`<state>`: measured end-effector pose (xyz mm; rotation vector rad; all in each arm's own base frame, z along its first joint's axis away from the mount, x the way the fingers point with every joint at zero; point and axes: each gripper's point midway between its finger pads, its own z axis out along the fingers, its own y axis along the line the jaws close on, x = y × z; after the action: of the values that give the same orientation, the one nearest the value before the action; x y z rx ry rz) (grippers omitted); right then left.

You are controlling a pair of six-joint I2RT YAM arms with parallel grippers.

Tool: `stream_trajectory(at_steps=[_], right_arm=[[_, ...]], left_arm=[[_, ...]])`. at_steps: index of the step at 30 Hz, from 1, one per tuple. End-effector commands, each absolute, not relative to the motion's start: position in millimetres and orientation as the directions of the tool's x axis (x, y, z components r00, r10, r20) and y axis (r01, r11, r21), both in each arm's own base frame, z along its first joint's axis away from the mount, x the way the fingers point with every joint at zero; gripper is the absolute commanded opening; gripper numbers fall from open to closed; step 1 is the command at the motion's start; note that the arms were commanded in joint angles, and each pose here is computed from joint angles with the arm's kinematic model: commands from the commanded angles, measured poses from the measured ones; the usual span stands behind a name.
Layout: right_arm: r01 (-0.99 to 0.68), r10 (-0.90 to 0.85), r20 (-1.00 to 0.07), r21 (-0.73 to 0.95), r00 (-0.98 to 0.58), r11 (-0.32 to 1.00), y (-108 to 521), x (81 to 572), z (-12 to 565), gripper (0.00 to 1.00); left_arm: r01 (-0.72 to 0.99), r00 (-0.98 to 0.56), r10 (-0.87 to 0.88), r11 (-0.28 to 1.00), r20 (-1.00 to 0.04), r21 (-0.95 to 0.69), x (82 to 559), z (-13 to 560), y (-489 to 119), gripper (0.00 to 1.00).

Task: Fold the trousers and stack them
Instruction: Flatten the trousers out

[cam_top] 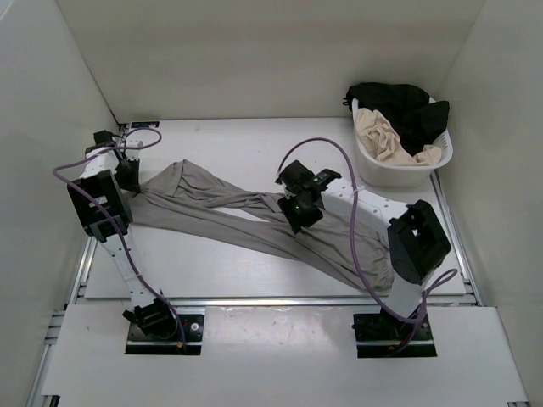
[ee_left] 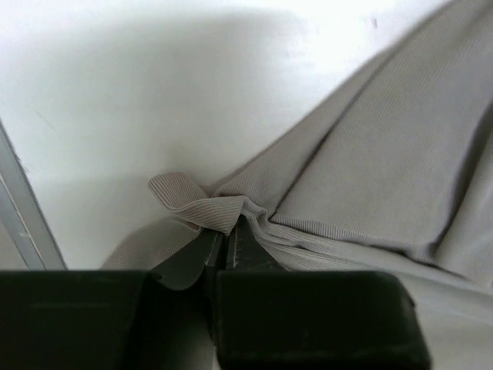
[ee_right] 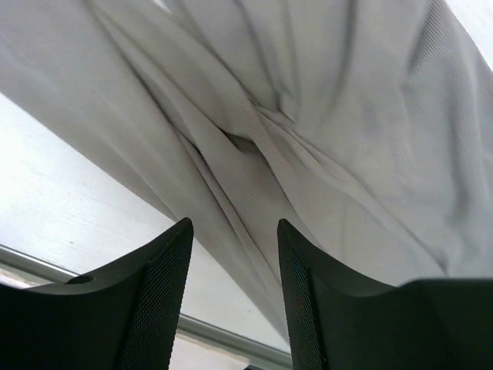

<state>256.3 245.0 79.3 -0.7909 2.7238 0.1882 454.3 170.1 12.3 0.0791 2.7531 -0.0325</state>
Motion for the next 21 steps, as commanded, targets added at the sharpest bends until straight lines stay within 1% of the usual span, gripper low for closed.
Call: stream_trajectory(at_steps=[1, 2, 3, 4, 5, 7, 8, 9, 10, 12, 13, 15, 16, 17, 19, 21], right_arm=[[-0.647, -0.616, -0.272, 0.031, -0.739, 0.762, 251, 250, 76, 0.53], [-0.657, -0.628, -0.260, 0.038, -0.734, 0.753, 251, 248, 72, 0.52], [-0.675, -0.642, -0.272, 0.036, -0.717, 0.737, 256, 247, 72, 0.52], [-0.694, -0.660, -0.279, 0.033, -0.698, 0.720, 263, 247, 68, 0.52], [-0.703, -0.664, -0.291, 0.046, -0.689, 0.710, 269, 245, 68, 0.52], [-0.720, -0.685, -0.281, 0.037, -0.673, 0.693, 279, 243, 55, 0.52], [-0.705, -0.681, -0.279, -0.018, -0.677, 0.709, 277, 250, 52, 0.52], [-0.686, -0.666, -0.296, -0.047, -0.685, 0.726, 281, 261, 54, 0.50], [-0.687, -0.676, -0.245, -0.049, -0.696, 0.725, 283, 257, 41, 0.47], [-0.654, -0.643, -0.253, -0.050, -0.723, 0.755, 292, 266, 41, 0.44], [-0.648, -0.640, -0.230, -0.051, -0.733, 0.760, 291, 265, 31, 0.44], [-0.639, -0.628, -0.250, -0.045, -0.737, 0.768, 296, 268, 34, 0.44], [-0.641, -0.625, -0.263, -0.033, -0.735, 0.767, 300, 269, 35, 0.47], [-0.651, -0.633, -0.258, -0.020, -0.730, 0.759, 302, 264, 31, 0.47], [-0.651, -0.635, -0.248, -0.022, -0.732, 0.759, 300, 261, 29, 0.47], [-0.654, -0.638, -0.234, -0.010, -0.734, 0.756, 298, 256, 23, 0.34]], left_arm=[[0.064, -0.922, 0.061, 0.998, -0.383, 0.006, 436, 39, 167, 0.14], [0.055, -0.913, 0.056, 0.998, -0.404, 0.013, 437, 47, 167, 0.14], [0.051, -0.911, 0.047, 0.999, -0.409, 0.001, 432, 51, 163, 0.14], [0.050, -0.890, 0.056, 0.998, -0.452, 0.024, 434, 73, 163, 0.14], [0.054, -0.877, 0.060, 0.998, -0.476, 0.026, 434, 82, 162, 0.14], [0.053, -0.867, 0.054, 0.998, -0.496, 0.017, 427, 92, 155, 0.14], [0.057, -0.847, 0.061, 0.998, -0.528, 0.024, 423, 110, 152, 0.14], [0.065, -0.838, 0.075, 0.997, -0.540, 0.037, 421, 116, 151, 0.14], [0.066, -0.845, 0.073, 0.997, -0.530, 0.032, 412, 113, 148, 0.14], [0.061, -0.842, 0.085, 0.996, -0.533, 0.062, 402, 121, 148, 0.14], [0.062, -0.853, 0.080, 0.997, -0.516, 0.052, 393, 114, 145, 0.14], [0.057, -0.856, 0.080, 0.996, -0.511, 0.062, 385, 116, 144, 0.14], [0.051, -0.860, 0.079, 0.996, -0.503, 0.069, 381, 114, 144, 0.14], [0.061, -0.871, 0.084, 0.996, -0.484, 0.063, 375, 106, 142, 0.14], [0.055, -0.871, 0.085, 0.996, -0.485, 0.074, 369, 109, 142, 0.14], [0.047, -0.873, 0.076, 0.996, -0.482, 0.073, 365, 109, 144, 0.14]])
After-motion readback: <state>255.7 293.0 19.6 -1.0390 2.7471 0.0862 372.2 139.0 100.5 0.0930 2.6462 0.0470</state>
